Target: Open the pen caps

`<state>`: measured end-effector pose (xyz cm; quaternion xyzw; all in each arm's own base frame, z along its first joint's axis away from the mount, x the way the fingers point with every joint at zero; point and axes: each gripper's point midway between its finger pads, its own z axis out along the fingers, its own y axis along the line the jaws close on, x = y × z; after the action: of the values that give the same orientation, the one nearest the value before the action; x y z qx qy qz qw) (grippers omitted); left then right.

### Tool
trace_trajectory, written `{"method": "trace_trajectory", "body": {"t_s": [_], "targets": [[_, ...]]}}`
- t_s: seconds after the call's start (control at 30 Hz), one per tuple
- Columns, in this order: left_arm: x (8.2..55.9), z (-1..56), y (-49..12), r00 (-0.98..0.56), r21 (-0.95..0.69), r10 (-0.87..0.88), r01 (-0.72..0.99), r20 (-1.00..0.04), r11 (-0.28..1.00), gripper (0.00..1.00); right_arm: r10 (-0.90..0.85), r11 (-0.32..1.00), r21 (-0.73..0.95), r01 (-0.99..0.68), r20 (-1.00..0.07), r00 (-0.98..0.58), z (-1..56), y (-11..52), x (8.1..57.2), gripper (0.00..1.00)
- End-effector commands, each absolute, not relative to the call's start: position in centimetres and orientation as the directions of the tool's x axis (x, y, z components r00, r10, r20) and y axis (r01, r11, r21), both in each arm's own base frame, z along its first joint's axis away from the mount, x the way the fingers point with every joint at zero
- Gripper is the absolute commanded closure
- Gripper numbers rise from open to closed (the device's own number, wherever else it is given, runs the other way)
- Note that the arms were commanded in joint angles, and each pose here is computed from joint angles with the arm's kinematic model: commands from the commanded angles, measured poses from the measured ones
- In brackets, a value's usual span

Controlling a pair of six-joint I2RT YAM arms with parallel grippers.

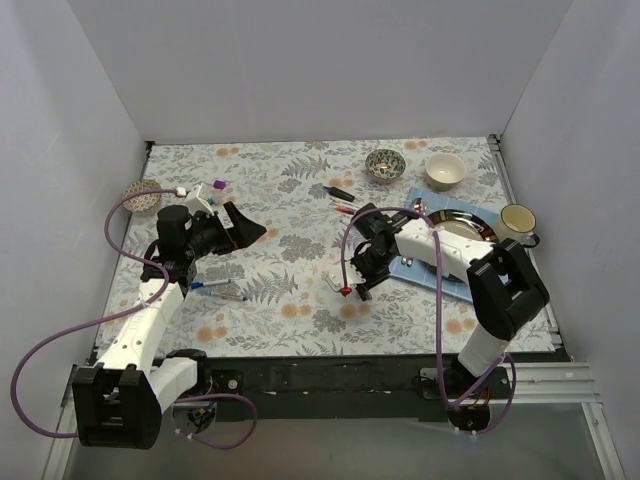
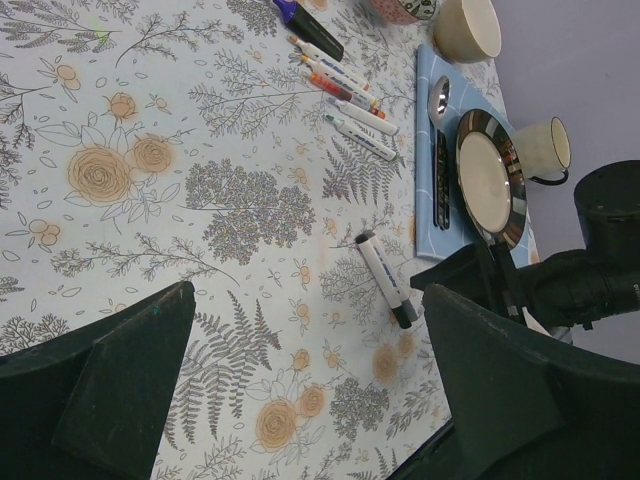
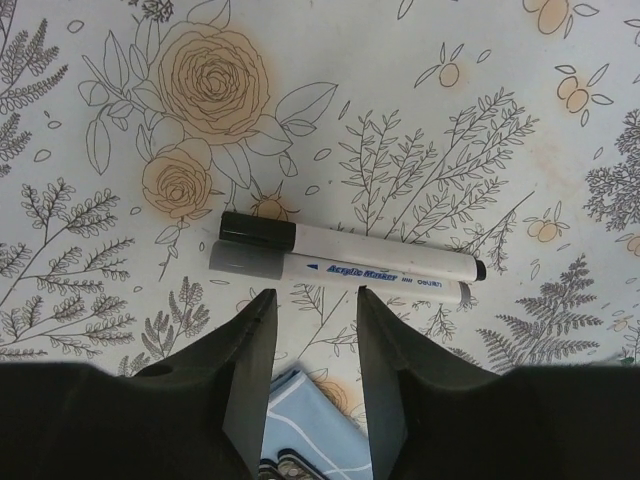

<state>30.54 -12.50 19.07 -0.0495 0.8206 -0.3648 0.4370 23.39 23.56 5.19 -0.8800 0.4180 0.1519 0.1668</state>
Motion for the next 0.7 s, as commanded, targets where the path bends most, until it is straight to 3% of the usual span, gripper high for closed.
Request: {"method": "trace_trajectory", "body": {"t_s": [0.0,0.67], "targets": [[30.4,20.7,-12.6,-0.579,-0.629,-0.395,0.281,-0.713,0.725,0.02,-0.616,-0.701,-0.171,-0.692,-0.344,0.709,5.5,23.4,24.3,0.55],[30.4,20.7,-12.7,-0.581,-0.63,-0.394,0.281,-0.712,0.724,0.02,-0.596,-0.738,-0.112,-0.665,-0.353,0.721,3.7,24.4,24.0,0.57]]}}
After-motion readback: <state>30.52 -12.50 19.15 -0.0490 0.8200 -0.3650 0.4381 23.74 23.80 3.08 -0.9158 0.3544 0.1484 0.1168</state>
